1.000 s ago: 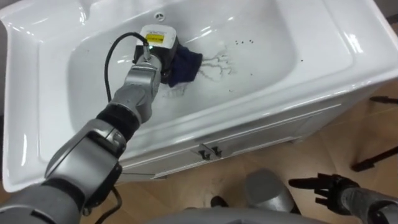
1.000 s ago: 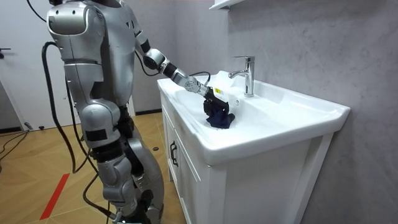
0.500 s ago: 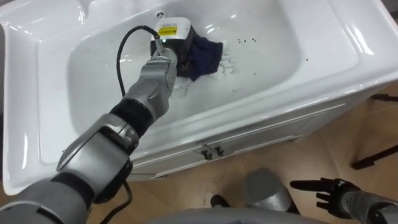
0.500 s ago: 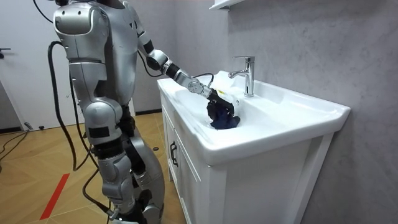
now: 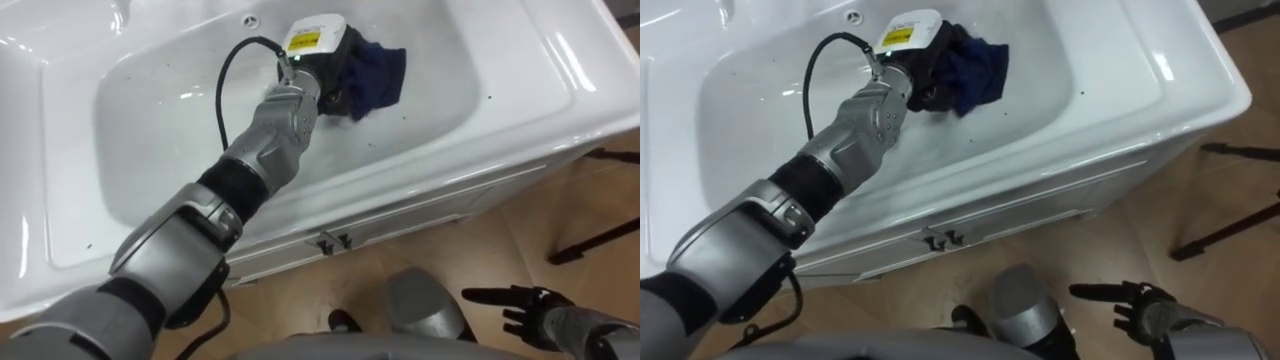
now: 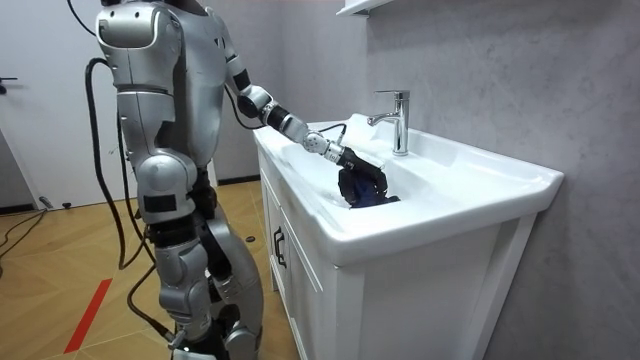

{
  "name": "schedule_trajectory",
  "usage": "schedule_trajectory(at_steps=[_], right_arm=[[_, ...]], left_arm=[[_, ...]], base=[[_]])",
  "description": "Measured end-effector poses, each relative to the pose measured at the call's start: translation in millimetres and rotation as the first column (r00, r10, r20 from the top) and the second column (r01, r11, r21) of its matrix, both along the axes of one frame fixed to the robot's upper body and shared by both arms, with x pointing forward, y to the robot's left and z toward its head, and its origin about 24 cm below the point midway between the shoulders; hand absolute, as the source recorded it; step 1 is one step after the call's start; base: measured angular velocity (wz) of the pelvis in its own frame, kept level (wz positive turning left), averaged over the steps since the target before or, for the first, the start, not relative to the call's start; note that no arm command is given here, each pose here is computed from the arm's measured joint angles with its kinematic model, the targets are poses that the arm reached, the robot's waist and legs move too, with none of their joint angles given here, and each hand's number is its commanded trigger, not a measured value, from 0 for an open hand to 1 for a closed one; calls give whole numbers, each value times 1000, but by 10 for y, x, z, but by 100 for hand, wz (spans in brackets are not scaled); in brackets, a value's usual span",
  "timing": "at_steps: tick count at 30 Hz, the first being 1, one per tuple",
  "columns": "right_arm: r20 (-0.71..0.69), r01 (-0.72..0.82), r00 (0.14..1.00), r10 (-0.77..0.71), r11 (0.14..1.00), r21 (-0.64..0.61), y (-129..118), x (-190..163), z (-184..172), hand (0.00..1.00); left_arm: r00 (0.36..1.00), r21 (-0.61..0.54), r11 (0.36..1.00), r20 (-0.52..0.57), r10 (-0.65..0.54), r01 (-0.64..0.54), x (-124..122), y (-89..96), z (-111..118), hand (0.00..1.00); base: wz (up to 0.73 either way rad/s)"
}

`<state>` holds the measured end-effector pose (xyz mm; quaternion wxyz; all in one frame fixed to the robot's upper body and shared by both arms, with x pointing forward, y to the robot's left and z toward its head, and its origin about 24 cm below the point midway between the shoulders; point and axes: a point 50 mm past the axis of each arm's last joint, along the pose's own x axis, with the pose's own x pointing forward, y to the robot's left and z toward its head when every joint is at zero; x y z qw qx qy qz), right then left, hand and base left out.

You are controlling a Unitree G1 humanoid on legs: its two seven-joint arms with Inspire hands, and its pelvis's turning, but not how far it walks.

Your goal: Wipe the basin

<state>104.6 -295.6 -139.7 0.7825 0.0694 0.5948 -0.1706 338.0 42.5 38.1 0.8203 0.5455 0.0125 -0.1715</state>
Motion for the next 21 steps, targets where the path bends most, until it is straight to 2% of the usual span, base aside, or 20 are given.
schedule_trajectory(at_steps=[6, 14, 21], right_arm=[[-2, 1, 1000, -1, 1000, -7, 24, 7, -10, 0], [-18, -13, 1000, 13, 1000, -17, 36, -21, -22, 0], [30, -16, 999, 16, 1000, -9, 47, 41, -12, 0]], left_arm=[[1000, -115, 993, -11, -4, 2, 5, -42, 72, 100], [1000, -156, 988, -8, -15, 14, -4, -81, 115, 100], [999, -180, 983, -5, -41, 39, -29, -98, 93, 100]], base=[[-5], [-1], [2]])
